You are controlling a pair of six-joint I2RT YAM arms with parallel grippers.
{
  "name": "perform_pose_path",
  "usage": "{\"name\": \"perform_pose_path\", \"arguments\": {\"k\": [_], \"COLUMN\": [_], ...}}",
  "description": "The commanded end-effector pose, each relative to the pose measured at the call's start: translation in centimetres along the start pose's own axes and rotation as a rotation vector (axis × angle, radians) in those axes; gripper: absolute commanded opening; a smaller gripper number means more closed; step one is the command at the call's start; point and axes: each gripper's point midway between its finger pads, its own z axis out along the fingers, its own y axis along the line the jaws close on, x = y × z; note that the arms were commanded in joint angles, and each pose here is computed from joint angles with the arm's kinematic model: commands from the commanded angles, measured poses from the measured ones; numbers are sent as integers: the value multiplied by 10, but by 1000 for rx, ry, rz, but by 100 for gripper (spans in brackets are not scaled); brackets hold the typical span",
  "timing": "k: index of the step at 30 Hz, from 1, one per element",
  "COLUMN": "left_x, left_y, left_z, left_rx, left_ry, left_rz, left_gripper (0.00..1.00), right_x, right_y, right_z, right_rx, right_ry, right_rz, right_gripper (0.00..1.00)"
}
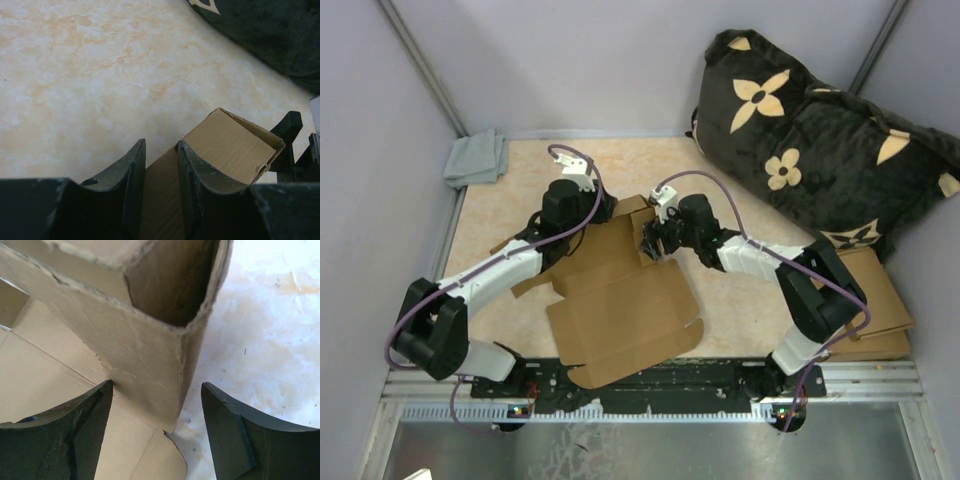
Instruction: Fold the paper box
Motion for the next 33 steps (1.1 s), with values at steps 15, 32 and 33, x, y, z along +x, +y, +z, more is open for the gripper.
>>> {"name": "perform_pose_path", "arguments": {"k": [15, 32, 33], "left_x": [32, 30, 31], "left_y": [-10, -6, -7], "left_z": [-17, -19, -19], "left_rx": [77, 60, 62], "left_ry": [102, 91, 93], "left_rz": [-34, -26, -25], "left_gripper": [36, 36, 36], "right_x": [-24, -23, -24], "right_y": [-6, 18, 20], "right_z": [-39, -38, -41], "right_rx": [48, -120, -127], "right_ry": [-144, -119, -122], "right_rz": [21, -4, -6], "right_gripper": [79, 76, 77]}}
